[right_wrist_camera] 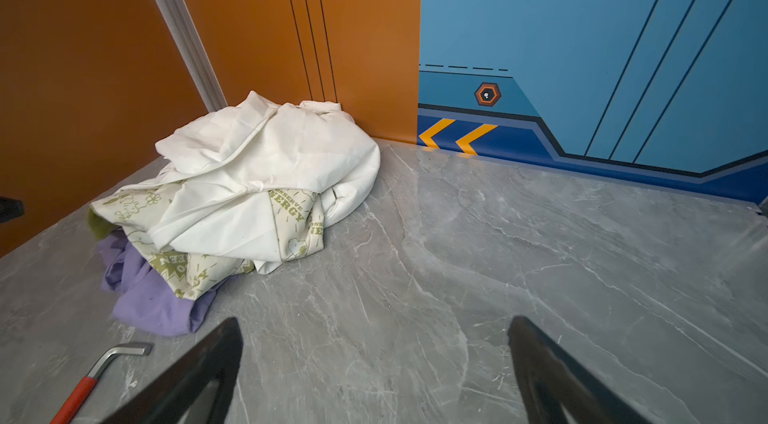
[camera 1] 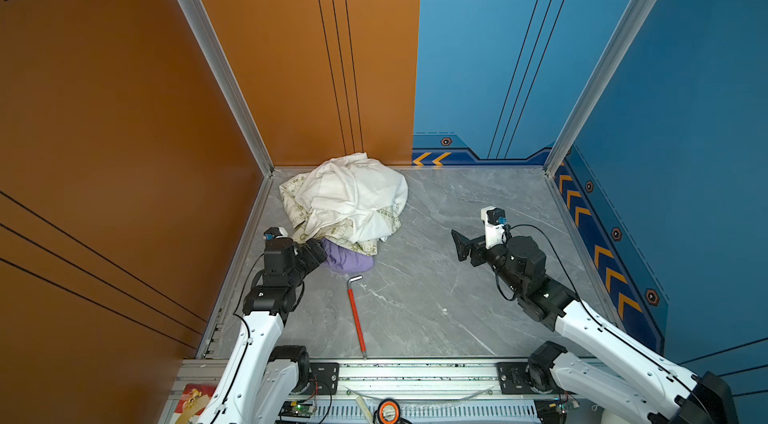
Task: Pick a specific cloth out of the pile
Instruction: 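Reach the left gripper down to the lavender cloth under the pile, then close the left gripper on the lavender cloth and pull it out, then lift the lavender cloth high with the left gripper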
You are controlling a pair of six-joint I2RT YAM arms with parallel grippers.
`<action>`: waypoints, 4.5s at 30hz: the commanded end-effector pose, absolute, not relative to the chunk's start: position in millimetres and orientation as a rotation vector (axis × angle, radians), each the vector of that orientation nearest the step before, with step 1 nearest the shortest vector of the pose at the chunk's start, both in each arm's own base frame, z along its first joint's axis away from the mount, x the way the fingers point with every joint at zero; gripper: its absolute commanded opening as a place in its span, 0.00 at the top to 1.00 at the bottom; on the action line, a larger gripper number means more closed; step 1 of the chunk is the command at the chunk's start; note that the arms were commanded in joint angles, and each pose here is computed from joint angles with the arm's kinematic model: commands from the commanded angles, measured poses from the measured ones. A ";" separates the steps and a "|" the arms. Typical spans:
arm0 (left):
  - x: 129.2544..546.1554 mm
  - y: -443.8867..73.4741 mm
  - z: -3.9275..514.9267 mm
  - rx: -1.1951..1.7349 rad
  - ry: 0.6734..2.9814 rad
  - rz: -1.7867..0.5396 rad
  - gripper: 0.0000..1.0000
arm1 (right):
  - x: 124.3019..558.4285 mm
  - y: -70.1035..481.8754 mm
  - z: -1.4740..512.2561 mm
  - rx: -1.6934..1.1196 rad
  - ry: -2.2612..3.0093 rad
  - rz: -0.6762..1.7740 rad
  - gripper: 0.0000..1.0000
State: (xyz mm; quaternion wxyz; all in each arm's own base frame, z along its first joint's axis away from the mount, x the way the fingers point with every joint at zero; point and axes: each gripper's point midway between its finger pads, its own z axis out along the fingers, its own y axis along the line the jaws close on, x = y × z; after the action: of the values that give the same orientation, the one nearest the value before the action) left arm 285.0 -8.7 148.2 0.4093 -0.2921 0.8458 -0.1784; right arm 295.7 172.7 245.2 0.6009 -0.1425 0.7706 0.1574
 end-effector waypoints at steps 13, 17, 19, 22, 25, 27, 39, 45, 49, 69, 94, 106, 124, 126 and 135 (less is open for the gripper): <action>290.3 -22.0 94.0 -0.949 2.169 -0.623 0.31 | 267.2 189.2 232.4 -0.472 1.827 0.345 0.00; 299.9 -29.1 87.0 -0.950 2.182 -0.680 0.36 | 265.6 189.1 232.5 -0.478 1.826 0.344 0.00; 304.0 -30.6 81.7 -0.970 2.192 -0.696 0.40 | 265.0 188.4 232.2 -0.480 1.828 0.341 0.00; 310.0 -32.9 75.1 -0.988 2.204 -0.718 0.46 | 263.6 187.6 232.7 -0.480 1.828 0.340 0.00; 314.4 -34.0 68.6 -1.000 2.226 -0.720 0.50 | 262.7 185.5 233.1 -0.474 1.825 0.337 0.00; 316.0 -33.8 63.0 -1.010 2.238 -0.716 0.51 | 262.1 184.3 232.3 -0.474 1.826 0.333 0.00; 325.4 -36.4 52.3 -1.008 2.256 -0.744 0.78 | 261.6 182.4 231.9 -0.471 1.825 0.325 0.00; 333.0 -37.8 83.3 -0.907 2.190 -0.768 0.95 | 261.4 181.8 231.3 -0.471 1.824 0.323 0.00; 334.0 -35.1 104.4 -0.871 2.131 -0.767 1.00 | 261.4 181.7 230.1 -0.471 1.825 0.323 0.00; 350.5 -37.2 260.8 -0.714 1.859 -0.867 1.00 | 260.6 181.1 230.5 -0.463 1.819 0.328 0.00; 358.9 -30.3 353.7 -0.562 1.744 -0.816 1.00 | 259.8 179.5 226.5 -0.467 1.827 0.318 0.00; 361.2 -26.0 402.9 -0.503 1.662 -0.809 1.00 | 259.6 180.7 223.6 -0.476 1.840 0.319 0.00; 348.6 -3.6 464.3 -0.406 1.589 -0.637 1.00 | 257.8 178.7 218.7 -0.484 1.856 0.310 0.00; 349.2 0.1 469.6 -0.399 1.585 -0.617 1.00 | 257.1 178.0 217.6 -0.487 1.860 0.306 0.00; 352.7 24.3 518.6 -0.387 1.504 -0.560 1.00 | 253.9 174.5 216.8 -0.501 1.863 0.292 0.00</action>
State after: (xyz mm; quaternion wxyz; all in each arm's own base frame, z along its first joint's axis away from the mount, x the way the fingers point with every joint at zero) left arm 362.5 23.1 459.1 0.6130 -0.2159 0.7167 -0.2530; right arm 257.7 178.1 223.5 0.5670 -0.2026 0.7865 0.1374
